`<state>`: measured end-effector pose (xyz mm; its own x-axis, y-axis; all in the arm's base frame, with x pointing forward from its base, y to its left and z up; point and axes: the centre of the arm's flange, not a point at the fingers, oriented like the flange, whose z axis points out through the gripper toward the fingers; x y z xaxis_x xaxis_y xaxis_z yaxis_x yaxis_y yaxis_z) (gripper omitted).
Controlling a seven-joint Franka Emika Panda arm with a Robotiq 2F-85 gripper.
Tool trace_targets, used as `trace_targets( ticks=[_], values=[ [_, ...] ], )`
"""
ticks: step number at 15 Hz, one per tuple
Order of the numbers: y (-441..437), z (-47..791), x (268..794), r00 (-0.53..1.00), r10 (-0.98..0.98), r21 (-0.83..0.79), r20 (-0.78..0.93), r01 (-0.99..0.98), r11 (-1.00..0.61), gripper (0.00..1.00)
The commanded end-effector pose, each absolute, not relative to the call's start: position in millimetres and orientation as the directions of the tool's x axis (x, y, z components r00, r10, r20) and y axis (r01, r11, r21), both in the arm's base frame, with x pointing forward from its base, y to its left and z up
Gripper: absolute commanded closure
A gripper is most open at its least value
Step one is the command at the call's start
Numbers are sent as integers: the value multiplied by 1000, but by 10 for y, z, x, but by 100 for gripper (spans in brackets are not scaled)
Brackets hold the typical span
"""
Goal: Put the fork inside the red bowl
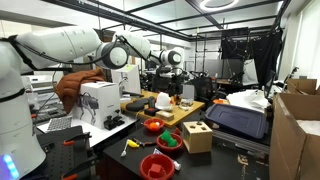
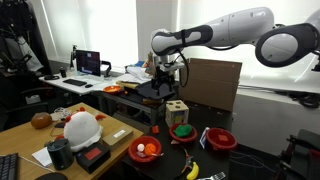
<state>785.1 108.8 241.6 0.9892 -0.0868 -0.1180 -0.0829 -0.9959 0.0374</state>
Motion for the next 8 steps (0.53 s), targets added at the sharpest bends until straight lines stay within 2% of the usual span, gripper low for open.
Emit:
trace_targets(
  ticks=[1,5,6,7,8],
  values=[
    [687,2592,7219,997,-47,30,-61,-45,-999,0],
    [360,2702,7285,999,-6,-9,-48,-6,-1000,0],
    [291,2730,7285,992,46,-71,-120,38,-997,0],
    [464,2612,7971,998,-8,-5,-67,-9,-1000,0],
    [400,2632,7959,997,15,-31,-80,13,-999,0]
  ],
)
